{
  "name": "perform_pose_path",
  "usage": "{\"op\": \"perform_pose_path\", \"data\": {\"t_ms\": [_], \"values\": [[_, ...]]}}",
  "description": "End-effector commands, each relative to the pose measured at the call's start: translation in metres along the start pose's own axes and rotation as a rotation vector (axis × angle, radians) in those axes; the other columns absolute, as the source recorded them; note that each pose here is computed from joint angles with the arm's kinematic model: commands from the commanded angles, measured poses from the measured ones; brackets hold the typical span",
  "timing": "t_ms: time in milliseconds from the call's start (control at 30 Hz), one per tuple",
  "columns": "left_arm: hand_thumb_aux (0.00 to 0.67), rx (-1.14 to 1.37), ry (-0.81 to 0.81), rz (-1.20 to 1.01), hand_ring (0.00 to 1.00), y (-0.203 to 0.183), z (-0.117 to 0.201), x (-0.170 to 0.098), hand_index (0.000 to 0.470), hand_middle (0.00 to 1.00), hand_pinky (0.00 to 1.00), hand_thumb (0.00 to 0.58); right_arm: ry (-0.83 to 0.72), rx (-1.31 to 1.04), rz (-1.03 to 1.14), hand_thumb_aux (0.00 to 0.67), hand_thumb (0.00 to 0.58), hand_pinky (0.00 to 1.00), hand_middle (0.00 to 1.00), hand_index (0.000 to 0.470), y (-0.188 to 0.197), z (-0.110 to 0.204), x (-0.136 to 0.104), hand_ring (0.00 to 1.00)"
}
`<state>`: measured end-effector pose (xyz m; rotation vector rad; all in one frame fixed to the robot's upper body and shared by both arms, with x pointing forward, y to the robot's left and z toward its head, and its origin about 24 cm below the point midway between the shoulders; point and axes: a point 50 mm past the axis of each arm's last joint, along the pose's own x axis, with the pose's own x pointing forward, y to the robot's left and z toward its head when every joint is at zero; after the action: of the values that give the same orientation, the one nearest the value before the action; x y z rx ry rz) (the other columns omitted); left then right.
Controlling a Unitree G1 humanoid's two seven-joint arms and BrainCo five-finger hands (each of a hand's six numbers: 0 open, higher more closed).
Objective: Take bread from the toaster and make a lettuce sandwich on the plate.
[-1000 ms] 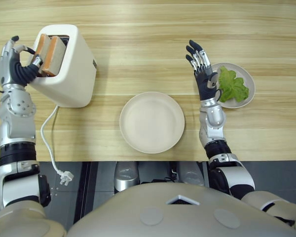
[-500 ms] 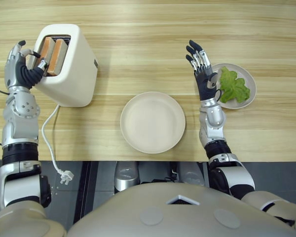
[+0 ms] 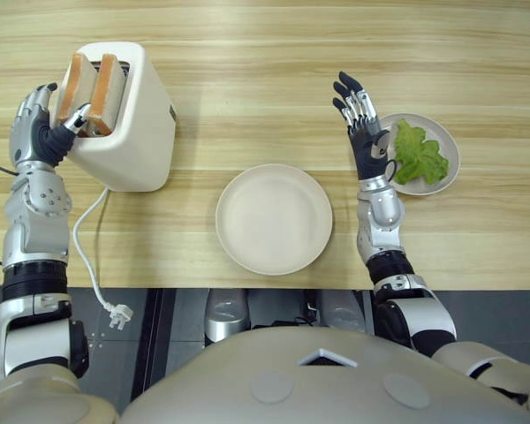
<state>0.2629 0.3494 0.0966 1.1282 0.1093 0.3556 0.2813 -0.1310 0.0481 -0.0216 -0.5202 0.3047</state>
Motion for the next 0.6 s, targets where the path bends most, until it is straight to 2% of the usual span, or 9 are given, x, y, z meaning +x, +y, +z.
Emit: {"op": "perform_pose_path", "data": {"t_ms": [33,67,100,133,167,200,367,600], "values": [[0.071,0.023,-0.018,-0.039,0.0,-0.006,0.003,-0.001,0.049,0.0,0.0,0.116,0.011,-0.002,0.004,0.0,0.0,0.0,0.0,0.0,0.001,-0.002,-0.002,0.0],[0.236,0.024,-0.018,-0.04,0.0,-0.007,0.003,-0.001,0.162,0.0,0.0,0.337,0.011,-0.002,0.004,0.0,0.0,0.0,0.0,0.0,0.001,-0.002,-0.002,0.0],[0.391,0.026,-0.018,-0.042,0.0,-0.007,0.003,-0.001,0.269,0.0,0.0,0.48,0.01,-0.002,0.004,0.0,0.0,0.0,0.0,0.0,0.001,-0.002,-0.002,0.0],[0.573,0.027,-0.018,-0.043,0.0,-0.008,0.003,-0.001,0.393,0.0,0.0,0.568,0.01,-0.003,0.004,0.0,0.0,0.0,0.0,0.0,0.001,-0.002,-0.002,0.0],[0.573,0.028,-0.02,-0.042,0.0,-0.008,0.003,-0.002,0.393,0.0,0.0,0.568,0.01,-0.002,0.004,0.0,0.0,0.0,0.0,0.0,0.001,-0.002,-0.002,0.0],[0.67,0.03,-0.024,-0.038,0.0,-0.007,0.004,-0.002,0.46,0.0,0.0,0.58,0.01,-0.003,0.005,0.0,0.0,0.0,0.0,0.0,0.001,-0.002,-0.002,0.0],[0.67,0.014,-0.107,0.041,0.0,0.006,0.023,-0.002,0.46,0.0,0.0,0.58,0.01,-0.004,0.006,0.0,0.0,0.0,0.0,0.0,0.001,-0.002,-0.002,0.0],[0.67,-0.054,-0.272,0.329,0.0,0.053,0.061,-0.012,0.46,0.0,0.0,0.58,0.011,-0.007,0.007,0.0,0.0,0.0,0.0,0.0,0.001,-0.002,-0.002,0.0]]}}
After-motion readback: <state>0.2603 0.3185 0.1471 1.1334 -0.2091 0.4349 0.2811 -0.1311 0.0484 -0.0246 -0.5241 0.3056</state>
